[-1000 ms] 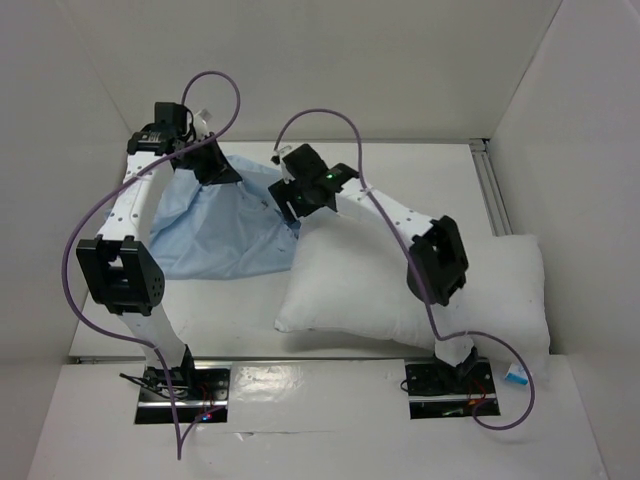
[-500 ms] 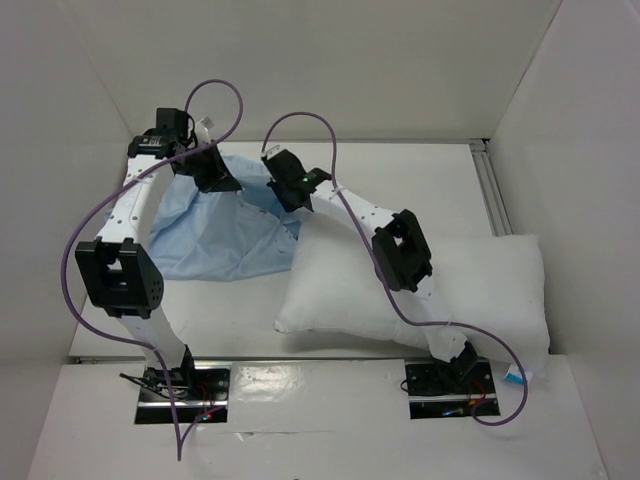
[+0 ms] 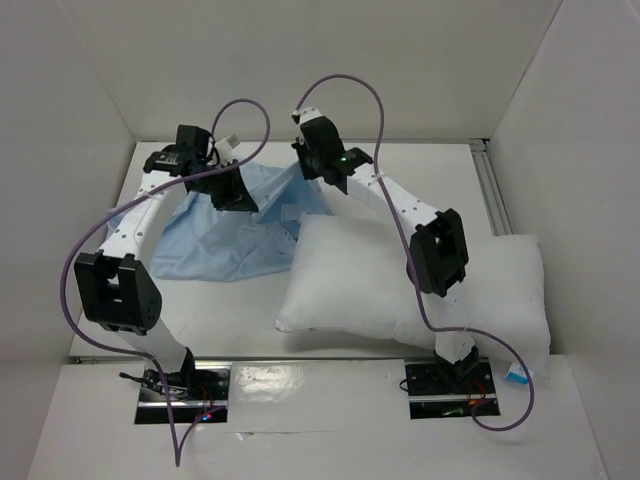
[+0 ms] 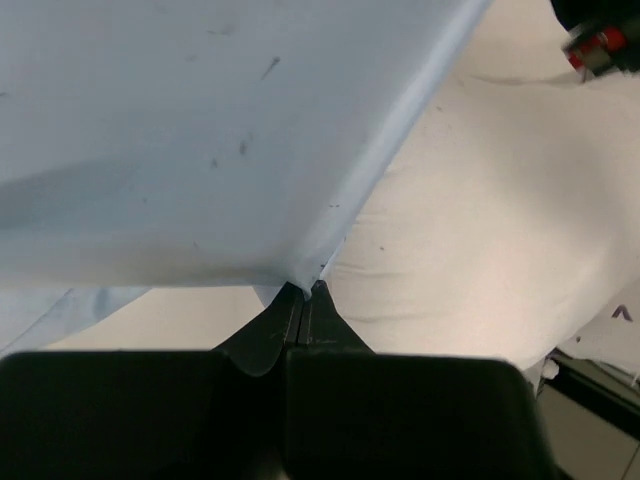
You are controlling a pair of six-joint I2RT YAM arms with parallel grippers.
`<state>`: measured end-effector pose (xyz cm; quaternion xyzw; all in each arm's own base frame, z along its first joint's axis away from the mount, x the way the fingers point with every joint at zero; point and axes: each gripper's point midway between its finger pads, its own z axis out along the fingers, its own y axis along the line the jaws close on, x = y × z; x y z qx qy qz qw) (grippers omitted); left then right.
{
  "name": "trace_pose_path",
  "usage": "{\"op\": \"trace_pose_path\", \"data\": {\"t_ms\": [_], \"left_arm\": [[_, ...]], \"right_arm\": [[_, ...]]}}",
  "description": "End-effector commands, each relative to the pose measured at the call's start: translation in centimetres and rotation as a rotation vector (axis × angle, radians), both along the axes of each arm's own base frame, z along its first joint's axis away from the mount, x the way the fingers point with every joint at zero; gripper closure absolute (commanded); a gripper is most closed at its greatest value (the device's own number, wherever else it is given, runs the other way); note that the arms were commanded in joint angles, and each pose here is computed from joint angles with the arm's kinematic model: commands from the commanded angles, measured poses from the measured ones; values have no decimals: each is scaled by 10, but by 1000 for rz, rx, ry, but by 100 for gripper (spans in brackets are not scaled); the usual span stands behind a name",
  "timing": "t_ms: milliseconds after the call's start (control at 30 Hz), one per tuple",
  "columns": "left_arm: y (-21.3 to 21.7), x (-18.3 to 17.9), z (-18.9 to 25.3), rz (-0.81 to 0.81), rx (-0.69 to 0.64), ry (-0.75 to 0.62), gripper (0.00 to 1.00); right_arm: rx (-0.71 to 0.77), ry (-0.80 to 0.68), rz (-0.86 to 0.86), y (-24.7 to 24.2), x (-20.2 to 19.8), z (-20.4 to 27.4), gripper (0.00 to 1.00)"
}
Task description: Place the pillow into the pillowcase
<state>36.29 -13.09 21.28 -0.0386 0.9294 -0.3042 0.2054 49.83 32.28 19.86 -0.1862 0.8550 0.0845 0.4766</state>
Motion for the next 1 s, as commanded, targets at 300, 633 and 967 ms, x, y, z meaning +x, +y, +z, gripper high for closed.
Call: {"op": "trace_pose_path", "data": {"t_ms": [300,633,967], "left_arm": [[-44,-91,1,-221,61,49,100],[-72,-139,-8,-312,52,107,100],[-88,-137,10,-332,27,54,100]], "right_arm": [[8,-40,-305,-115,18,19,100],[27,26,-366,-149,-40,13,100],[2,140,-228,-146,-124,27,5]]}}
